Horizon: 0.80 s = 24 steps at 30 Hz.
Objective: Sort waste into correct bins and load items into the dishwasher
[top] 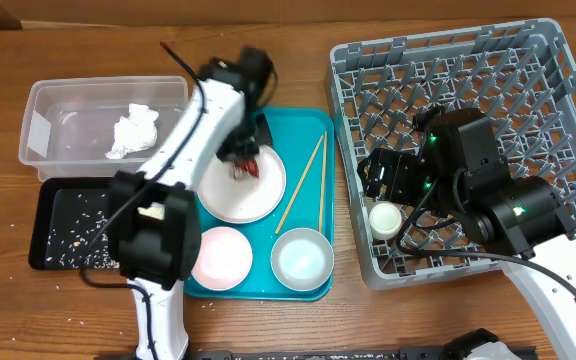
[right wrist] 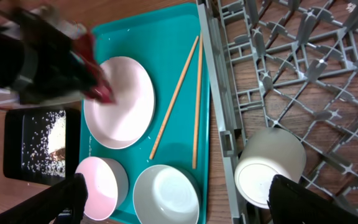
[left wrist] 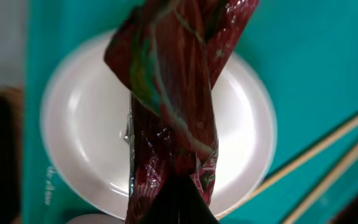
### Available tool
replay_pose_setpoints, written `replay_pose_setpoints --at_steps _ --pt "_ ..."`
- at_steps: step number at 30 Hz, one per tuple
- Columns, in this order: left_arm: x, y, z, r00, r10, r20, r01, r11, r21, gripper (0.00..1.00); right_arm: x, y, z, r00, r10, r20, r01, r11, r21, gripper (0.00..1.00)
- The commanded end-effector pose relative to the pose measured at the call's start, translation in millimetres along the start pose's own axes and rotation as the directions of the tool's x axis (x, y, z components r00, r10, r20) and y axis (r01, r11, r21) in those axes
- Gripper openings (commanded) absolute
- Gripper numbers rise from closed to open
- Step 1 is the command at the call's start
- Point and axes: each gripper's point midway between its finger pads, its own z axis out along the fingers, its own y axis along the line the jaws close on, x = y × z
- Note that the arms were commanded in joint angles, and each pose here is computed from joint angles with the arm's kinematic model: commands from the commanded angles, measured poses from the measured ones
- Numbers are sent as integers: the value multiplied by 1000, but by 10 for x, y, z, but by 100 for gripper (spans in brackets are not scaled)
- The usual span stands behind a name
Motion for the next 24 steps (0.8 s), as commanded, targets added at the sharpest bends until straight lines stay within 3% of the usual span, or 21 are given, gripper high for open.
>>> replay_pose_setpoints --at_steps 1,4,8,10,11,14,17,24 --pt "-410 259 -760 981 -34 192 21 997 68 4 -7 12 0 1000 -8 5 8 1000 -1 95" --pt "-728 686 -943 948 -131 291 124 991 44 4 -8 13 0 1000 -8 5 8 1000 -1 95" --pt "-1050 1173 -817 918 -251 307 248 967 50 7 -9 13 0 1000 -8 5 8 1000 -1 96" --pt "-1105 1279 -751 917 -272 292 267 962 59 34 -7 12 0 1000 -8 5 8 1000 -1 96" --pt "-1094 1284 -735 929 -252 271 240 968 77 39 -6 12 0 1000 -7 4 7 1000 -1 96" --pt "-959 1301 -853 951 -209 229 189 976 109 57 6 4 0 1000 -6 -1 6 1000 3 96" --pt "-745 1290 -1234 950 -166 264 137 982 127 64 7 3 0 1000 -6 -1 6 1000 3 100" --pt "-87 1129 -2020 927 -4 375 -53 989 141 67 8 3 0 1000 -6 -1 6 1000 3 100"
